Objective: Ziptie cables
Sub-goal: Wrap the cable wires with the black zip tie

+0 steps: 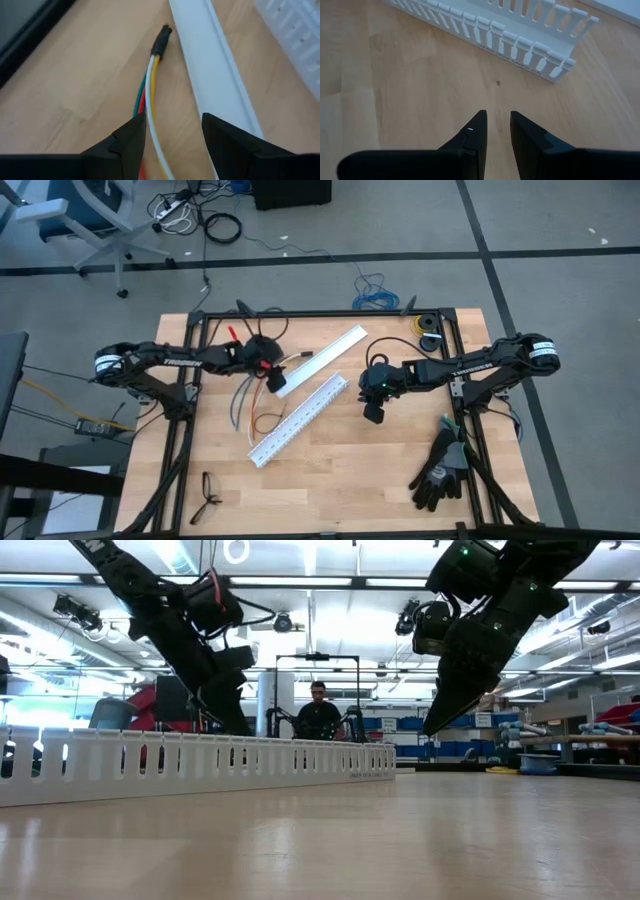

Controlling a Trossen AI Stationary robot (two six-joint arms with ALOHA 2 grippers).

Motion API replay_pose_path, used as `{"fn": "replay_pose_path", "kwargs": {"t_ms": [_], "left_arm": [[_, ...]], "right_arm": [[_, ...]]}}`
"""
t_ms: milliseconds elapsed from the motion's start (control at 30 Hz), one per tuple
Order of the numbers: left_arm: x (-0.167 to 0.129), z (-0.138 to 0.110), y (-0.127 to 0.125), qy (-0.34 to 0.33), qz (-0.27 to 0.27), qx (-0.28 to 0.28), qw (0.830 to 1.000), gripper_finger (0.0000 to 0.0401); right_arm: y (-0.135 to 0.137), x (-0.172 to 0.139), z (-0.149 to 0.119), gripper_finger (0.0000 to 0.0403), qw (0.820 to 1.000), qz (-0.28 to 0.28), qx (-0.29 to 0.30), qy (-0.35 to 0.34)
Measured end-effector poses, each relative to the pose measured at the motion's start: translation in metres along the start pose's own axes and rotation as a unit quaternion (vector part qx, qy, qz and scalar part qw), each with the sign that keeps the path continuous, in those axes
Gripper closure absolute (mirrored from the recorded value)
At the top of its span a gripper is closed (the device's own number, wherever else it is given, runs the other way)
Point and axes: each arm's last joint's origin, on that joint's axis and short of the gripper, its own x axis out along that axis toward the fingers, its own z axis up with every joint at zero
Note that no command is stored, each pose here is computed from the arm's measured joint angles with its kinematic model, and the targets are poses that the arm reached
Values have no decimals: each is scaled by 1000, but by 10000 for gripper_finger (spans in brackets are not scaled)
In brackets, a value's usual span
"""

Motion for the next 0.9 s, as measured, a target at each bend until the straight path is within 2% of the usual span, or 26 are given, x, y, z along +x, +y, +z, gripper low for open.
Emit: {"fn": "replay_pose_path", "kwargs": {"t_ms": [267,367,667,900], "left_arm": [[2,-7,18,40,3,-1,999,197],[5,-6,22,37,-14,-5,999,197],[28,-6,32,20,-6,-1,1000,197],[54,14,33,24,-12,24,999,197]], "right_arm": [[0,0,0,330,1000,-8,0,-2],[-1,0,0,330,1000,-24,-3,-6],[-2,0,1,330,999,-37,-5,-11],[-2,0,1,330,999,-37,-7,-13]]}}
